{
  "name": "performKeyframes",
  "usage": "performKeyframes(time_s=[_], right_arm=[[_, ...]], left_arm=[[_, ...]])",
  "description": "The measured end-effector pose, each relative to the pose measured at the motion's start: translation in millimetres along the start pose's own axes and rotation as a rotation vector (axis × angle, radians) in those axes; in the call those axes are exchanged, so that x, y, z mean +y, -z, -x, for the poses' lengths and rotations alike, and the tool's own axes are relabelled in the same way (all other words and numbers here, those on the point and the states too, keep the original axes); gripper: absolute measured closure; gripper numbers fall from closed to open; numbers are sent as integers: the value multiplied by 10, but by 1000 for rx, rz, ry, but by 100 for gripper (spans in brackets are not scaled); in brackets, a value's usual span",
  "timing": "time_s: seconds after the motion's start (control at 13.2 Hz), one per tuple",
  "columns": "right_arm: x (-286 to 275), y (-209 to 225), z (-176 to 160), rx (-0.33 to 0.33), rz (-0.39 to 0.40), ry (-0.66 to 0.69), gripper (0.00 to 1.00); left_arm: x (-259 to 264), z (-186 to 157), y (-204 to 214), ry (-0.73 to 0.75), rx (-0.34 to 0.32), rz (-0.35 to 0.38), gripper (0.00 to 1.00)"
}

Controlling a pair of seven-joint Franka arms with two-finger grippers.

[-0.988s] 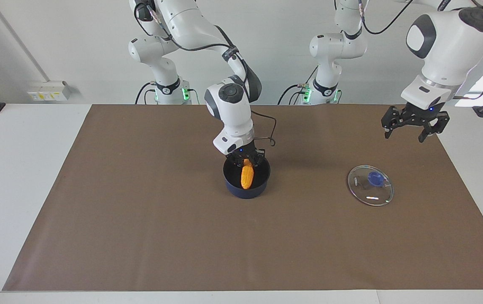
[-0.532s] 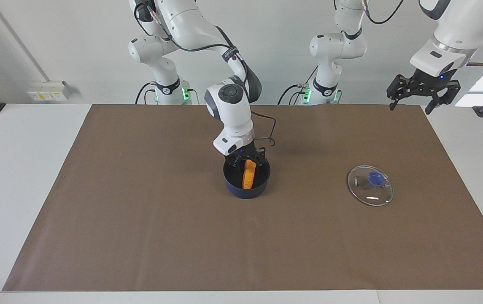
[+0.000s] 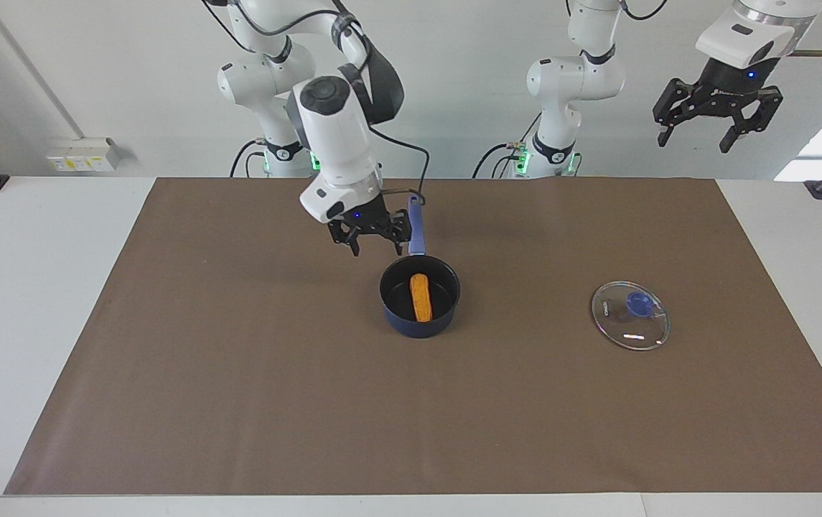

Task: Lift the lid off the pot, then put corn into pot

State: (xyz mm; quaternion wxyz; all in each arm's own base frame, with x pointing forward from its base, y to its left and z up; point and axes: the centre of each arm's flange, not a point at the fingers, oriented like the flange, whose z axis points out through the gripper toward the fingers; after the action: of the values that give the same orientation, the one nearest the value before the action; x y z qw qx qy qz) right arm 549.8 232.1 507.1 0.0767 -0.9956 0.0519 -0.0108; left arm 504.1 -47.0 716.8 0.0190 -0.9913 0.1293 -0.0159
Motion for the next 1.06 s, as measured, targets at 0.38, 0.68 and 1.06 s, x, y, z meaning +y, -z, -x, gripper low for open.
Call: performKeyframes(time_s=[0.38,0.68,1.06], right_arm=[[1220,836,-18,-15,69,139,9],[2080,1123,-37,-33,73,140,9],[2364,1604,-49,21,132,151,0]], left_arm=[[7,14,-35,7,-24,9,0],[-23,22,-51,56,-28,44,0],[-25,22,-51,76,-28,45,0]])
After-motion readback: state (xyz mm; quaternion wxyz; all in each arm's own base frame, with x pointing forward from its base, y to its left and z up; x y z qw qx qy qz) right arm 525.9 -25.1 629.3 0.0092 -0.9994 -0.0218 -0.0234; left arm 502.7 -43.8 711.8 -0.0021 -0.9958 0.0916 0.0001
